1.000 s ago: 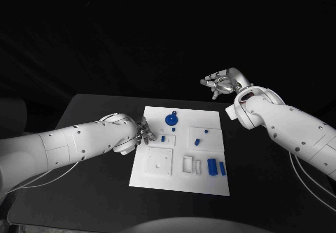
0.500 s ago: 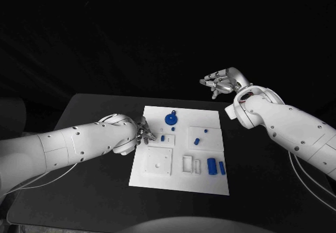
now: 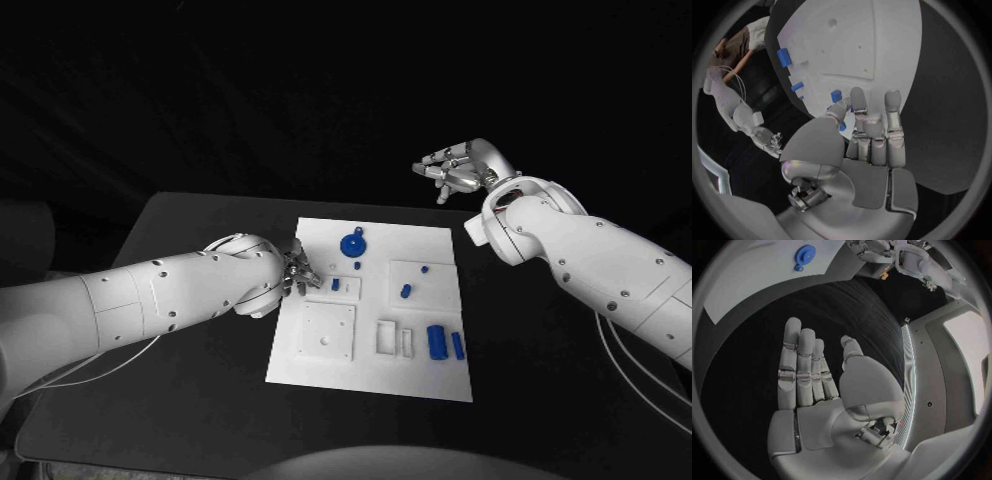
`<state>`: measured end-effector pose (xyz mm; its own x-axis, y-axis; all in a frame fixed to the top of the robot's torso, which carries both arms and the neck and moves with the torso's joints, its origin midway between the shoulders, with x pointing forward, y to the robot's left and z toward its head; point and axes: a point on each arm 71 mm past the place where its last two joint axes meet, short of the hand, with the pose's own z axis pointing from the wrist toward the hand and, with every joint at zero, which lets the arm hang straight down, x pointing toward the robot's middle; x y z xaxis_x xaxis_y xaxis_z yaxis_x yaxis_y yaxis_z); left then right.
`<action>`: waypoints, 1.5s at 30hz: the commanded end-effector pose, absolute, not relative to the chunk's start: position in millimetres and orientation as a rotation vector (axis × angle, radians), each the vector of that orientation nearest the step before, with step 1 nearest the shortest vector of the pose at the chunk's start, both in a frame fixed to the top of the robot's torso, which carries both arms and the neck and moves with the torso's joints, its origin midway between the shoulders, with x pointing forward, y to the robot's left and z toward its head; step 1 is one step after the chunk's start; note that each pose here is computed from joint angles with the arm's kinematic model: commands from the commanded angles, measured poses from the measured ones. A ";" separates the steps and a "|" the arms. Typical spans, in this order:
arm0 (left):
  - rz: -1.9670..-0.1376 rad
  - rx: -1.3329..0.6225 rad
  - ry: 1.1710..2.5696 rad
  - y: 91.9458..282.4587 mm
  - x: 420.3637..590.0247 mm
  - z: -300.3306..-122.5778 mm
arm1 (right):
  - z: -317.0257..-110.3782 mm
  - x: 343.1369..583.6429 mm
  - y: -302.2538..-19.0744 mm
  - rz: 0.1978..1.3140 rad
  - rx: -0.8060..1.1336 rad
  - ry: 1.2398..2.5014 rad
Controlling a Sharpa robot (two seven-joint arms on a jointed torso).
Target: Assemble the parts on the task board
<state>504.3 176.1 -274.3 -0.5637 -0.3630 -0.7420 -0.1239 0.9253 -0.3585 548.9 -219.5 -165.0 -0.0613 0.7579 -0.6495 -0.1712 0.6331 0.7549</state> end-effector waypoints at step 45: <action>-0.300 -0.286 2.245 174.9 501.9 -281.1 | -166.8 548.7 -217.7 0.827 0.517 1.457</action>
